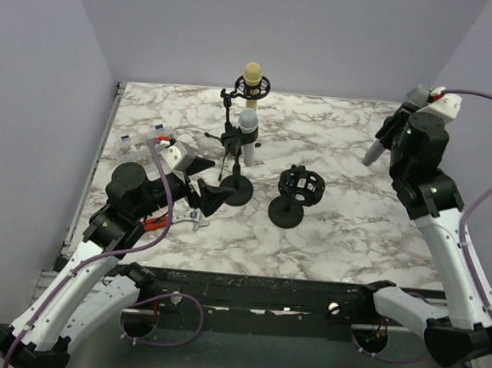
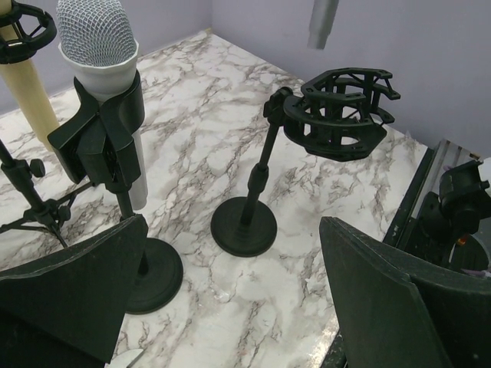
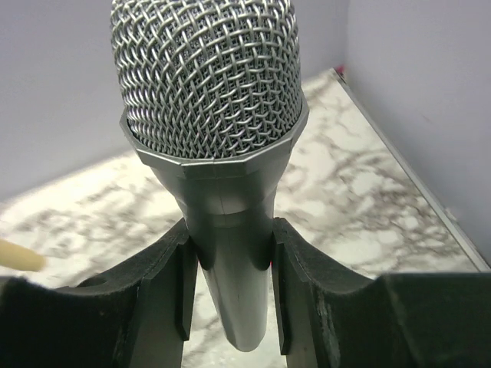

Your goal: Remove the microphone from the stand

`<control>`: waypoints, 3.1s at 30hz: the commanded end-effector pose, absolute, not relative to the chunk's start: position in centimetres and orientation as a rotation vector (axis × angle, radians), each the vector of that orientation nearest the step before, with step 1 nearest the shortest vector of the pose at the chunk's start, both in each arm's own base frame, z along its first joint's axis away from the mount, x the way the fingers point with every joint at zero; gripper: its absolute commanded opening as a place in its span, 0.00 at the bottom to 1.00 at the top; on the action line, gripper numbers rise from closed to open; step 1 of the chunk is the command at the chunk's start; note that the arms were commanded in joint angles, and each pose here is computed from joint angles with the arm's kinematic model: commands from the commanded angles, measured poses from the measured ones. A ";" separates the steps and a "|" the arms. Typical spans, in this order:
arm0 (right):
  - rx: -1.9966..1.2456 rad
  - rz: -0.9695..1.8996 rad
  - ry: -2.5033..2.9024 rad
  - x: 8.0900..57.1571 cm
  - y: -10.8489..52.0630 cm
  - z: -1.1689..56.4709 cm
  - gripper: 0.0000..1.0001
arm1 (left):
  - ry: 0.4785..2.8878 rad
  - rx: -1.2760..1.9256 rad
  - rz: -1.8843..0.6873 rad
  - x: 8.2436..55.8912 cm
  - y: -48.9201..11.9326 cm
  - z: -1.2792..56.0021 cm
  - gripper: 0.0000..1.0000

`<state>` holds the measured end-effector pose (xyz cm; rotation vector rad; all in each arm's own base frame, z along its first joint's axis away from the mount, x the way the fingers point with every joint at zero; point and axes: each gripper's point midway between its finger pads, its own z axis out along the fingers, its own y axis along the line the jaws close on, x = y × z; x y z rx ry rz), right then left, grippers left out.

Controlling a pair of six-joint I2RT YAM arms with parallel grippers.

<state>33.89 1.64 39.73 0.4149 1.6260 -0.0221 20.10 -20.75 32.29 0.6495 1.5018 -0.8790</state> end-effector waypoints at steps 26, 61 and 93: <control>0.128 -0.474 2.216 55.9 3.1 14.4 0.02 | 1.452 0.698 -0.863 18.8 -21.2 33.6 0.99; -0.012 -0.346 2.304 64.2 5.2 1.0 0.39 | 1.540 0.703 -0.827 20.4 -22.0 31.2 0.98; 0.179 -0.011 2.177 57.5 7.6 20.7 1.00 | 1.552 0.712 -0.844 20.4 -22.3 31.0 0.99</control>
